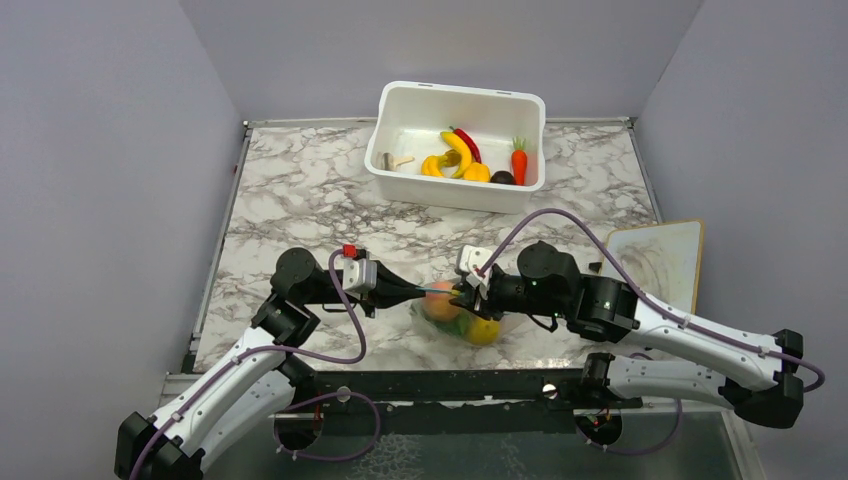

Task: Place the food in the zip-top bag and seal the zipper
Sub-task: Zip the zipper food storage bag at the center of the board.

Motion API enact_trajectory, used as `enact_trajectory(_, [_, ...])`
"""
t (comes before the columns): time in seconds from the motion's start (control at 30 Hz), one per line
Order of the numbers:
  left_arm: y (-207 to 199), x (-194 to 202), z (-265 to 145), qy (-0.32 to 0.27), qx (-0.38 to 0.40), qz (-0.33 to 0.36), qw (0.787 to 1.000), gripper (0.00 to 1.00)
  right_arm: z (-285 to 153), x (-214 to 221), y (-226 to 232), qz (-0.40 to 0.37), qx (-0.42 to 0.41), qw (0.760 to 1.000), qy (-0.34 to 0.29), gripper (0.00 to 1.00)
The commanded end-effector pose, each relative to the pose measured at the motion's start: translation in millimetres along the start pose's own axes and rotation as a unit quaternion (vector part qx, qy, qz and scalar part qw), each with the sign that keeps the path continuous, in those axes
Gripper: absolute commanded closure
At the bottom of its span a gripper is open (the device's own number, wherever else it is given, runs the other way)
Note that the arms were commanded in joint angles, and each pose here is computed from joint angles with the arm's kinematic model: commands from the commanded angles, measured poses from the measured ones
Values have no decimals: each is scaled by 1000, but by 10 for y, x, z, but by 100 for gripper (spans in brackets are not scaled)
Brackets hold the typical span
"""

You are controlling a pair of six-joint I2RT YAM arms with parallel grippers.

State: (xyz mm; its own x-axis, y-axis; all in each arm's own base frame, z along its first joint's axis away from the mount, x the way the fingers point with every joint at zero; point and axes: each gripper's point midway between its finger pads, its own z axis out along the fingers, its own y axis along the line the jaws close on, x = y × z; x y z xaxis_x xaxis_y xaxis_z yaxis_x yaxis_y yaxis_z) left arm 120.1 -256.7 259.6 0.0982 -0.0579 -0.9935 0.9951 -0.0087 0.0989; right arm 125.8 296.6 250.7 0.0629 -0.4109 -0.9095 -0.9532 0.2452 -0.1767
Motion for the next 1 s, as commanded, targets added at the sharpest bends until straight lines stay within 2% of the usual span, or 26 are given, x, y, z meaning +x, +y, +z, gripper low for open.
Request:
enact_trajectory(0.0, [8,-61,-10,-10,-2,25,1000,100,19,-203,-16,-6,-6,1000,-24,76])
enact_trajectory(0.1, [14,-71,-14,-12,-4,29,1000,100,7,-252,-16,-10,-7,999,-32,90])
enact_trajectory(0.2, [20,-63,-11,-11,-5,29,1000,100,-32,-309,-16,-14,-8,999,-42,95])
enact_trajectory(0.23, [21,-60,-11,-10,-5,28,1000,100,-46,-321,-13,-14,-9,999,-44,95])
enact_trajectory(0.37, [19,-66,-2,-10,-1,27,1000,100,-66,-335,-13,-15,-9,999,-47,82])
enact_trajectory(0.53, [9,-67,0,-9,2,21,1000,100,-59,-360,3,-15,-14,999,-50,86])
enact_trajectory(0.63, [9,-67,0,-9,2,21,1000,100,-55,-371,35,-16,-22,998,-57,81])
enact_trajectory(0.7, [9,-69,1,-9,2,18,1000,100,-52,-392,76,-15,-34,997,-63,97])
enact_trajectory(0.73, [11,-75,1,-10,1,15,1000,100,-47,-401,101,-14,-40,997,-65,99])
enact_trajectory(0.77, [16,-77,2,-10,-2,10,1000,97,-45,-408,126,-13,-47,996,-68,99])
enact_trajectory(0.8, [20,-79,2,-10,-4,5,1000,86,-39,-416,155,-13,-56,996,-71,99])
enact_trajectory(0.9, [13,-85,12,-9,1,-2,1000,65,-34,-450,197,-12,-68,994,-80,99])
enact_trajectory(0.97, [-11,-98,23,-8,12,-8,1000,58,-24,-467,204,-13,-70,994,-84,99])
